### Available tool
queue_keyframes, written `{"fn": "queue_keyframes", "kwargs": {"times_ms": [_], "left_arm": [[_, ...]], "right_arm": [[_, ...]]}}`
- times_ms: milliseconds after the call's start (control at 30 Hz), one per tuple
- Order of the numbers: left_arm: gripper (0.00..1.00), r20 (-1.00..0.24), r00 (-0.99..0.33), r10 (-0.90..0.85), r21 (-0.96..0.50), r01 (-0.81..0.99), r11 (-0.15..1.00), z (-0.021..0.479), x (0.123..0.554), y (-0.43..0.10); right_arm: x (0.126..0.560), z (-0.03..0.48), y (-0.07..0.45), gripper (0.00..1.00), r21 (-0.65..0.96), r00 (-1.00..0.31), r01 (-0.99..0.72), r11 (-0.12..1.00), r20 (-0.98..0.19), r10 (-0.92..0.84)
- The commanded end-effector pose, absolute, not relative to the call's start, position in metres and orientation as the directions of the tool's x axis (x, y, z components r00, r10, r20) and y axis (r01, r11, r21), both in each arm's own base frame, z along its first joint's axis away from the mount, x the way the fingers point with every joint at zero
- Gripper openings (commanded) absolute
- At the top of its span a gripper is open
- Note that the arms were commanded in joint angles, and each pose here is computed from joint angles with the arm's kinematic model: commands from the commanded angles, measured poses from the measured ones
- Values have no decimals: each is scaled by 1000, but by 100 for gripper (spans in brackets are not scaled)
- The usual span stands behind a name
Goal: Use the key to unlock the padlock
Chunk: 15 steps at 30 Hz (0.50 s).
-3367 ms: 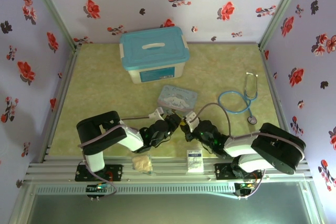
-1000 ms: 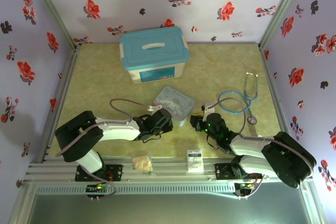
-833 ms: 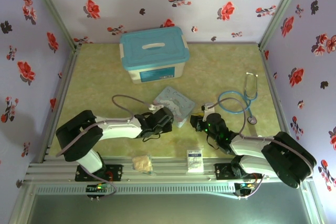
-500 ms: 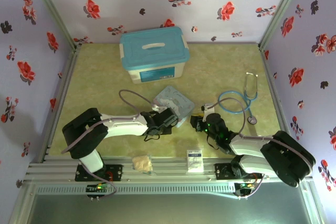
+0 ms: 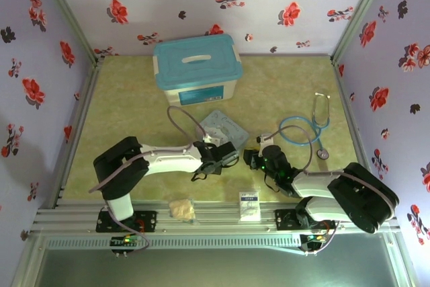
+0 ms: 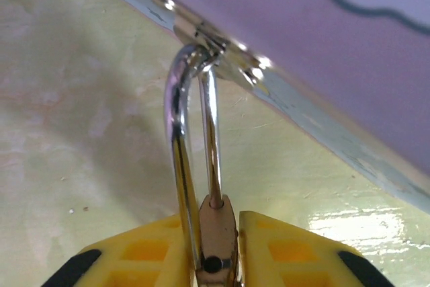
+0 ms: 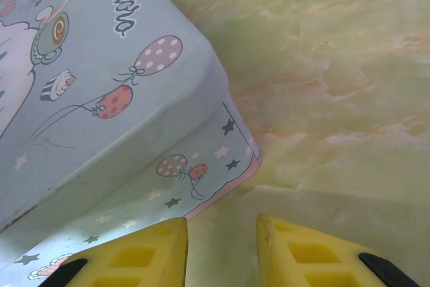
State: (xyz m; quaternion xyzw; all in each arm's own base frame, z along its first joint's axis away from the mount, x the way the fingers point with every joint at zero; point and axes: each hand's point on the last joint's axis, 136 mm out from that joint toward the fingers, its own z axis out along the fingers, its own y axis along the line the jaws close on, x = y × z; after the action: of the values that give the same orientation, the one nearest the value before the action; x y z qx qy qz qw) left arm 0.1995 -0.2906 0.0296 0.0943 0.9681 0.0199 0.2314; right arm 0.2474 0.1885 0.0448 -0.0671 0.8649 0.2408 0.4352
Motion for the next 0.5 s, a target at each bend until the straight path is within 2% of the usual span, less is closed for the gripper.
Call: {"fn": "queue_keyframes", "kwargs": {"times_ms": [0, 133, 467], "left_arm": [[24, -467, -838, 282, 236, 189, 953, 38, 202, -278], [25, -482, -805, 346, 317, 208, 925, 46, 202, -280], [31, -490, -800, 346, 276, 234, 932, 47, 188, -305]], "right_arm": [[255, 53, 191, 32, 357, -586, -330, 874, -803, 107], [256, 53, 191, 32, 357, -587, -328, 875, -803, 107], [255, 51, 190, 32, 352, -591, -327, 877, -800, 101]]}}
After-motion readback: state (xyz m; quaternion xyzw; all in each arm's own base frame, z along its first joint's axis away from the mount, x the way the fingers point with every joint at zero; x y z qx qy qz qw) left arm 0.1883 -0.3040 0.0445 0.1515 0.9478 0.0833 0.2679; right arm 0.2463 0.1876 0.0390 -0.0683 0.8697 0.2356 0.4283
